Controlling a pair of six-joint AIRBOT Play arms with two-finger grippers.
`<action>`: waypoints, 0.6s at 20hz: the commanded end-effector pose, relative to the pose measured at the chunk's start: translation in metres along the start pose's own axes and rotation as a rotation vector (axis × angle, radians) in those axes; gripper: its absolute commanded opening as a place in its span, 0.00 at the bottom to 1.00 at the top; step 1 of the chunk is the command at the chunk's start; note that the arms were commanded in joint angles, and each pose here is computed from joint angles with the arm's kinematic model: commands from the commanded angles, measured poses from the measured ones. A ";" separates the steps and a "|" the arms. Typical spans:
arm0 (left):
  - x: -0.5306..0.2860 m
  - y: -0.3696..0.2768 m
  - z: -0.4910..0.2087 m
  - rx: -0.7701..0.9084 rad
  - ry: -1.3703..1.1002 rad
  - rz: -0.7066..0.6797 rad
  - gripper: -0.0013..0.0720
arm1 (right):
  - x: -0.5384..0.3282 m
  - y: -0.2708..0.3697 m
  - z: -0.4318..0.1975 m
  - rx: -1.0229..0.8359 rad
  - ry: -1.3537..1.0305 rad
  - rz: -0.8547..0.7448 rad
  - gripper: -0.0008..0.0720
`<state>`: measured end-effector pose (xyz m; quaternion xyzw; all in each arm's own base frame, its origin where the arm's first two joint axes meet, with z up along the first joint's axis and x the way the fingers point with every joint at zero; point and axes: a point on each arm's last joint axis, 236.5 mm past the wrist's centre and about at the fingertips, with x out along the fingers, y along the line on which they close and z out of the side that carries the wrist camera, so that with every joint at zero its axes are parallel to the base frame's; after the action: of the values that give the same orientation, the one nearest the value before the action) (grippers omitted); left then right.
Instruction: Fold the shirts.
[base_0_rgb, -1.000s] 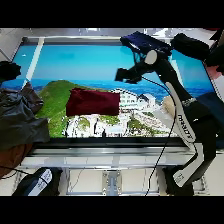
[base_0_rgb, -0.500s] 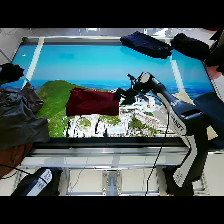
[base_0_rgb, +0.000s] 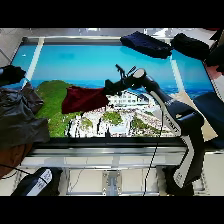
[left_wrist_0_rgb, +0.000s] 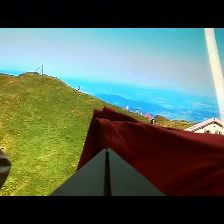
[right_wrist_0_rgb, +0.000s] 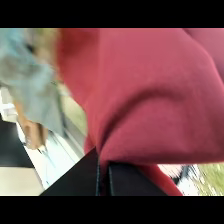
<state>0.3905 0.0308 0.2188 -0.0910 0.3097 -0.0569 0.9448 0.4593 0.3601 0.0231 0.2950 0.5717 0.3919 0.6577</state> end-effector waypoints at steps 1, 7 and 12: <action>0.000 -0.001 -0.003 -0.001 0.014 -0.004 0.03 | -0.075 0.024 0.027 -0.090 -0.038 -0.072 0.04; 0.000 -0.003 -0.007 -0.002 0.028 -0.012 0.03 | -0.279 -0.024 -0.004 0.006 -0.104 -0.490 0.04; 0.000 -0.003 -0.007 -0.003 0.028 -0.012 0.03 | -0.426 -0.044 -0.066 0.176 -0.275 -0.730 0.04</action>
<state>0.3866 0.0270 0.2146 -0.0931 0.3214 -0.0637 0.9402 0.4308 0.0501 0.1778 0.1775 0.5712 0.1539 0.7865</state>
